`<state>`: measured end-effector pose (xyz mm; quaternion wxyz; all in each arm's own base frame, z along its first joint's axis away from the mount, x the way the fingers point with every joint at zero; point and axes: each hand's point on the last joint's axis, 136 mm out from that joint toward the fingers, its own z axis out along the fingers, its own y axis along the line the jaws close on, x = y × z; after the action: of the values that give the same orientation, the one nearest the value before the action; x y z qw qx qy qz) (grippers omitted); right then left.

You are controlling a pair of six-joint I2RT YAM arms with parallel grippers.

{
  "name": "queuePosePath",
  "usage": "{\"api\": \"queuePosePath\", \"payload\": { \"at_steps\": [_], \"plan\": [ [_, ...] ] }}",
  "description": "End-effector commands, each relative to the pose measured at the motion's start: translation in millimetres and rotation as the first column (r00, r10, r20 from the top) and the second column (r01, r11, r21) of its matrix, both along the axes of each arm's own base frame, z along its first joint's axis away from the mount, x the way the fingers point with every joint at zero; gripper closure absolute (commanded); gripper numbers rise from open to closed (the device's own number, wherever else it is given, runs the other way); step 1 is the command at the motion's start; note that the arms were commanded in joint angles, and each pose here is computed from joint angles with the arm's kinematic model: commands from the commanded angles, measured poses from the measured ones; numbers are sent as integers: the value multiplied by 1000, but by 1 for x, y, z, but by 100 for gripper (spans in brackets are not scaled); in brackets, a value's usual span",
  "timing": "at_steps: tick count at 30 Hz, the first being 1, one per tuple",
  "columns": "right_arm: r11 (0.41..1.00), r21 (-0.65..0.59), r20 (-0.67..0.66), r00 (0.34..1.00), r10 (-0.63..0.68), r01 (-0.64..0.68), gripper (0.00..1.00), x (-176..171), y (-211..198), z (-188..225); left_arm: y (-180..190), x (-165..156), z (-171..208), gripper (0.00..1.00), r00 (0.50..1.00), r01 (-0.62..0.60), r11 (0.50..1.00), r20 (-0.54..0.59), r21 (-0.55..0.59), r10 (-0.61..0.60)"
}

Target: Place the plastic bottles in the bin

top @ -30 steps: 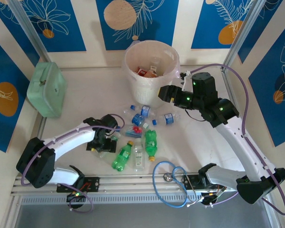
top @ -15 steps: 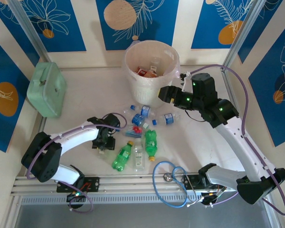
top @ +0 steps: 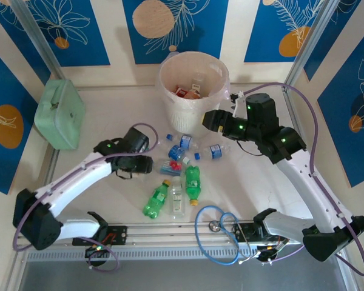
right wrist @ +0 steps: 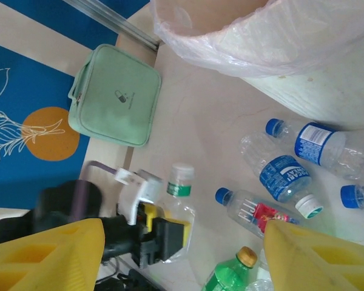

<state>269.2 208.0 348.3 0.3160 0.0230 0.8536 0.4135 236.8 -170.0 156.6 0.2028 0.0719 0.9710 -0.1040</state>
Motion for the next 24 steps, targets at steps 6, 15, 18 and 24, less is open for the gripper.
{"api": "queuePosePath", "payload": {
  "at_steps": [6,15,18,24],
  "plan": [
    [982,123,20,990,141,-143,30,-5,29,29,-101,-5,140,45,873,476,777,325,-412,-363],
    [969,123,52,976,209,-214,29,-15,45,37,-133,-26,170,45,781,622,583,360,-523,-510],
    [967,115,53,974,222,-227,29,-16,51,36,-135,-30,170,45,772,629,562,354,-537,-527],
    [970,83,34,973,228,-230,31,-11,63,26,-138,-39,178,45,750,650,507,370,-565,-549]
  ]
}}
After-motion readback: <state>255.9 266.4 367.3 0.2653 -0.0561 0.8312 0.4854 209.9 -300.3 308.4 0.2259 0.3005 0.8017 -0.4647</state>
